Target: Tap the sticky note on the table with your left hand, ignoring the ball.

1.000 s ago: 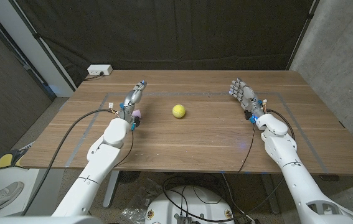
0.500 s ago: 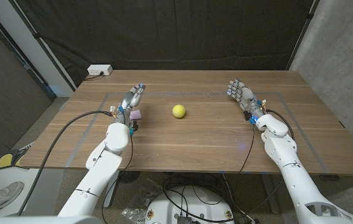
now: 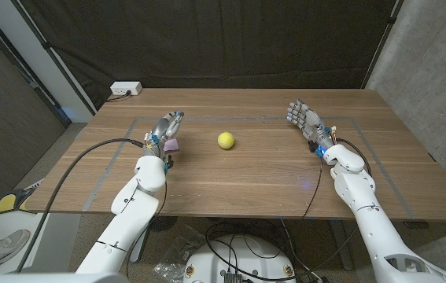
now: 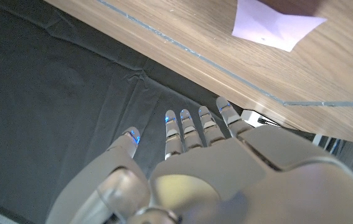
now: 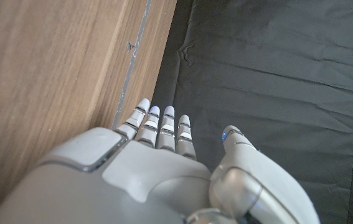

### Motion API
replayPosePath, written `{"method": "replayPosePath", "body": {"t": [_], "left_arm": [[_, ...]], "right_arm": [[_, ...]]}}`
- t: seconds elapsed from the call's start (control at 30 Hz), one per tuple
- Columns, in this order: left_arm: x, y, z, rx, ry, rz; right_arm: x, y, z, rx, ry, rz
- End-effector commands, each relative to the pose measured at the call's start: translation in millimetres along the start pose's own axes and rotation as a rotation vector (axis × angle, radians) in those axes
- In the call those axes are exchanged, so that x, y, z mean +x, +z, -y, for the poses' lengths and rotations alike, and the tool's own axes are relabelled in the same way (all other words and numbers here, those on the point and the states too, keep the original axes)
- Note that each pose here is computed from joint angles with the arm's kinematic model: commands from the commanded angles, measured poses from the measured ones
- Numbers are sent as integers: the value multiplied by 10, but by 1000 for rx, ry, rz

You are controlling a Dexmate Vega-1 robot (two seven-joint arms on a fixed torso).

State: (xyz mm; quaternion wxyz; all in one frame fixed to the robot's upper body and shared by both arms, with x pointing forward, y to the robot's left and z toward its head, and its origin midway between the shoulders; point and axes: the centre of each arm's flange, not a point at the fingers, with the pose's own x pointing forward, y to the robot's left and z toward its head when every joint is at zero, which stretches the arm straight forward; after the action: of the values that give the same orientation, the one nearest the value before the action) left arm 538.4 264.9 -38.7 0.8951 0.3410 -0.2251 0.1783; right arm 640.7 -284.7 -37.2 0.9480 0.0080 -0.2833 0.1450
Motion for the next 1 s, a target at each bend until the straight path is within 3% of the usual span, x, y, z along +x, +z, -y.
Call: {"method": "replayPosePath", "body": {"t": [0.03,0.3,0.6,1.0], "left_arm": [[47,134,-17,190,21,-59],[106,190,32,287,18,-82],[153,231,82,362,-18,-151],[118,230,69,472,25,-200]], "right_arm": [[39,-36,39,5,-1,-1],[52,-64,62,11,-5,-3],[46,-95,82,13,-9,-7],[98,-81,42,9,11,9]]}}
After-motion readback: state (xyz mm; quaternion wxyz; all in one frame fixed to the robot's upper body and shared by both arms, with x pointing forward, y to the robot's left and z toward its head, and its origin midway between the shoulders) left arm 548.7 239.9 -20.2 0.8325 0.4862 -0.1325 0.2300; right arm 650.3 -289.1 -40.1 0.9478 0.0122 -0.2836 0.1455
